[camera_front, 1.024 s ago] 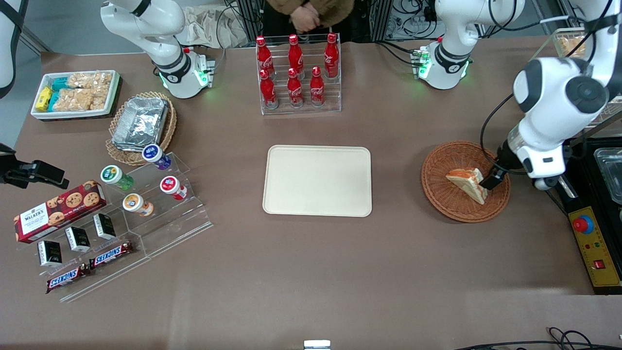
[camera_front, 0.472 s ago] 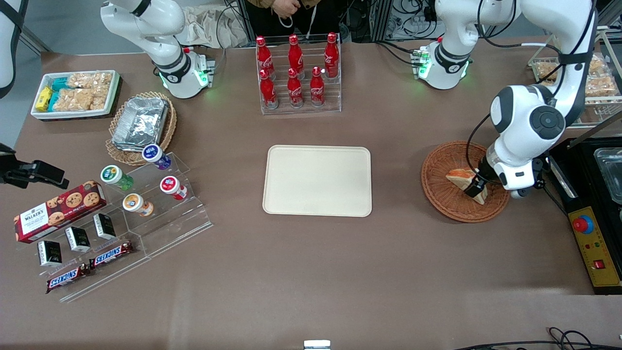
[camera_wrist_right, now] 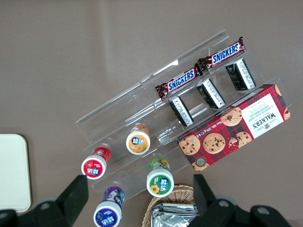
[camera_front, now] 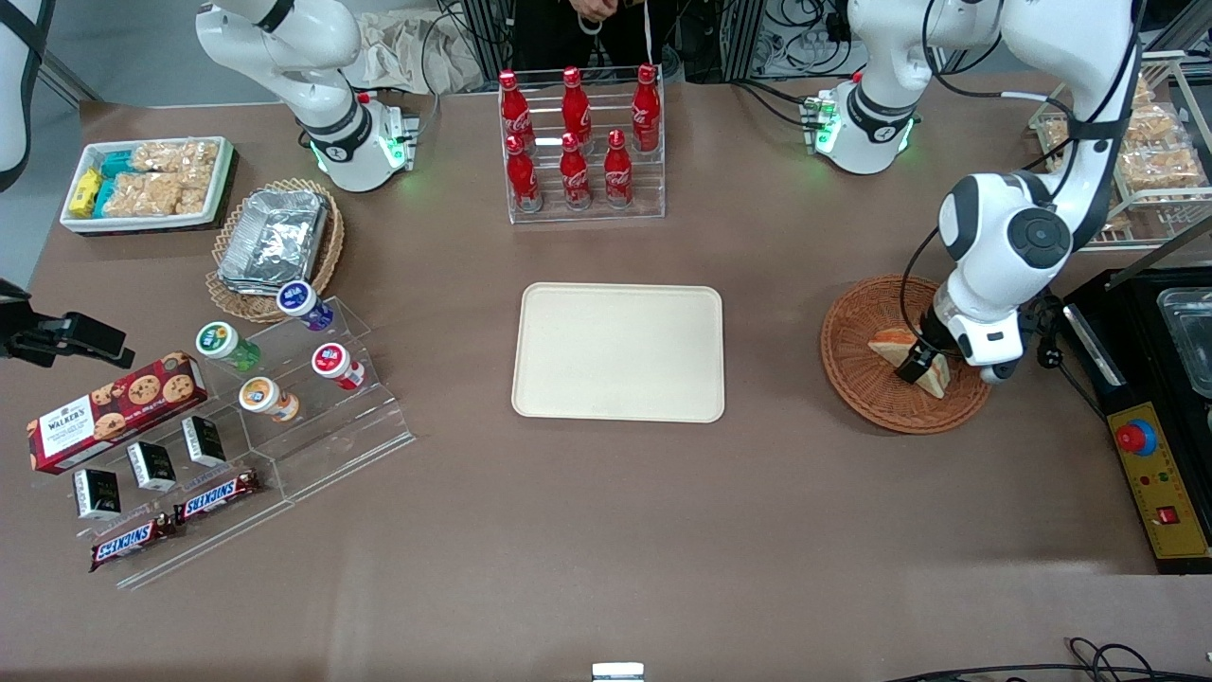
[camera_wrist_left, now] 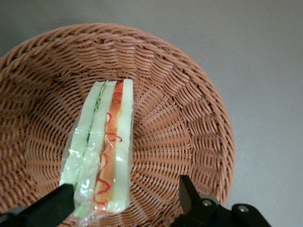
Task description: Place sandwich from basket to tray
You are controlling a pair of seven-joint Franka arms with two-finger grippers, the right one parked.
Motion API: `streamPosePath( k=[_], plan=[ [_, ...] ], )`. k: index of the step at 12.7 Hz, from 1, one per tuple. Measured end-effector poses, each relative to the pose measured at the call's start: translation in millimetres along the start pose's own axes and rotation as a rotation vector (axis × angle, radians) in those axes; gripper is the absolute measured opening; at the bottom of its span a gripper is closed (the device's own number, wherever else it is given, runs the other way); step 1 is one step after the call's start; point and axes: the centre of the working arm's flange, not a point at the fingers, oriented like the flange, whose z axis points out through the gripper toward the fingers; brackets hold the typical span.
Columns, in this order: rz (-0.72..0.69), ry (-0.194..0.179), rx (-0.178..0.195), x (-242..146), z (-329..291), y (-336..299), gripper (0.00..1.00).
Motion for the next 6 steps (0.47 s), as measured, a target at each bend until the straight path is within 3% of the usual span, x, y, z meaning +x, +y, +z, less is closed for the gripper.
streamPosePath(
  k=[4, 6],
  plan=[
    [-0.004, 0.001, 0.002, -0.3, 8.0, -4.1, 0.9],
    [-0.005, 0.001, 0.001, 0.0, 7.8, -4.1, 0.66]
  ],
)
